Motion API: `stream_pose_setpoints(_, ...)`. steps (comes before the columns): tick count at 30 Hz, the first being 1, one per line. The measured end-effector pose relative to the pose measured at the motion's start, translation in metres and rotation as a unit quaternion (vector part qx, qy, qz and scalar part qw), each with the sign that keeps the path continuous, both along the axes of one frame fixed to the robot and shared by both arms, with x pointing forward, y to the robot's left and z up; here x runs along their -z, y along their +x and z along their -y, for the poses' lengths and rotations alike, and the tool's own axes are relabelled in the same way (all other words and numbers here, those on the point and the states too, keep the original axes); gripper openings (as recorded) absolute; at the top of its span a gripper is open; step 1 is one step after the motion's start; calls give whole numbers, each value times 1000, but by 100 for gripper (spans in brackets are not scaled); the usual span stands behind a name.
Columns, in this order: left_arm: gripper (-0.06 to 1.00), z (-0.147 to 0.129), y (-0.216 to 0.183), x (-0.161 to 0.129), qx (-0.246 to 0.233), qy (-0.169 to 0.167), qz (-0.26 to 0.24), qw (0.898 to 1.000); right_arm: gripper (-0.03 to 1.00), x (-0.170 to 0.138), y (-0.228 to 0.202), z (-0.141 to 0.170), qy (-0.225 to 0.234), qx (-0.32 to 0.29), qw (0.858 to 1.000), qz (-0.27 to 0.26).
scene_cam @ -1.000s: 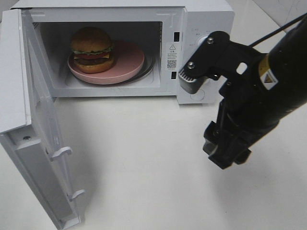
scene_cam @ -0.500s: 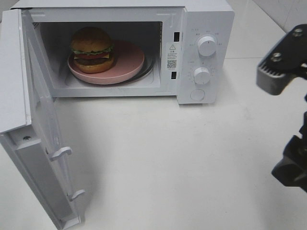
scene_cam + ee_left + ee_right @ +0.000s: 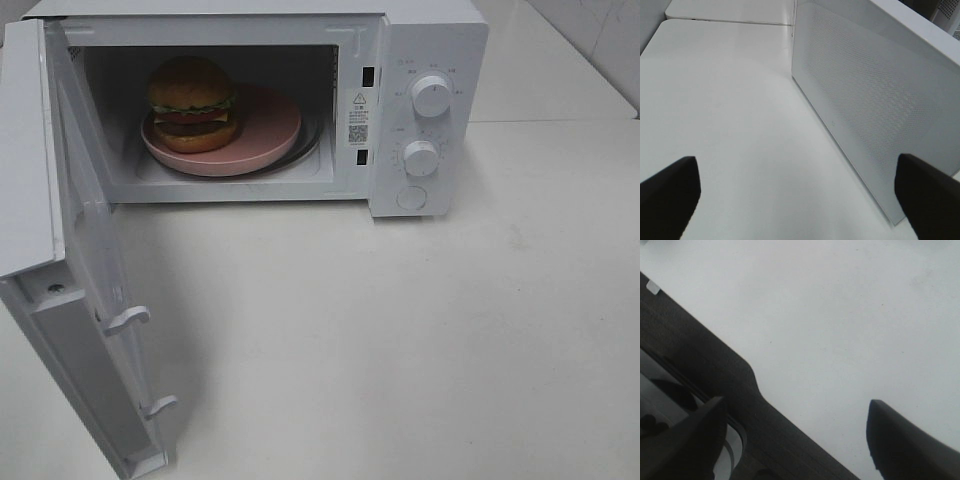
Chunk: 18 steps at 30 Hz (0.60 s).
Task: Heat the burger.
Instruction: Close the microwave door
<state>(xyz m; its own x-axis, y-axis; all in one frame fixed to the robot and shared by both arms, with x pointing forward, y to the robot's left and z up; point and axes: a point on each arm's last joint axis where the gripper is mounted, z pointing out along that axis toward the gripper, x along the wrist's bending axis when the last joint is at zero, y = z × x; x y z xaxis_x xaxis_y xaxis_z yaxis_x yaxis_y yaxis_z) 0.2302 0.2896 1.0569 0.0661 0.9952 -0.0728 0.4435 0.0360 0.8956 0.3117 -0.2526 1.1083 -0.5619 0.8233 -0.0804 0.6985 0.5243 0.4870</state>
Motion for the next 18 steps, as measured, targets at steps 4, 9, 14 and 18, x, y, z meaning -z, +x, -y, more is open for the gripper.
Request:
stream_pose_setpoints(4,97,0,0,0,0,0,0,1000,76,1,-13,23,16,70,997,31)
stream_pose_setpoints(9,97,0,0,0,0,0,0,1000,76,14,-28,38,22,131,990,49)
stream_pose_setpoints(14,97,0,0,0,0,0,0,1000,76,31,-43,47,29,183,980,70)
stream_pose_setpoints(18,97,0,0,0,0,0,0,1000,76,50,-52,50,44,217,970,102)
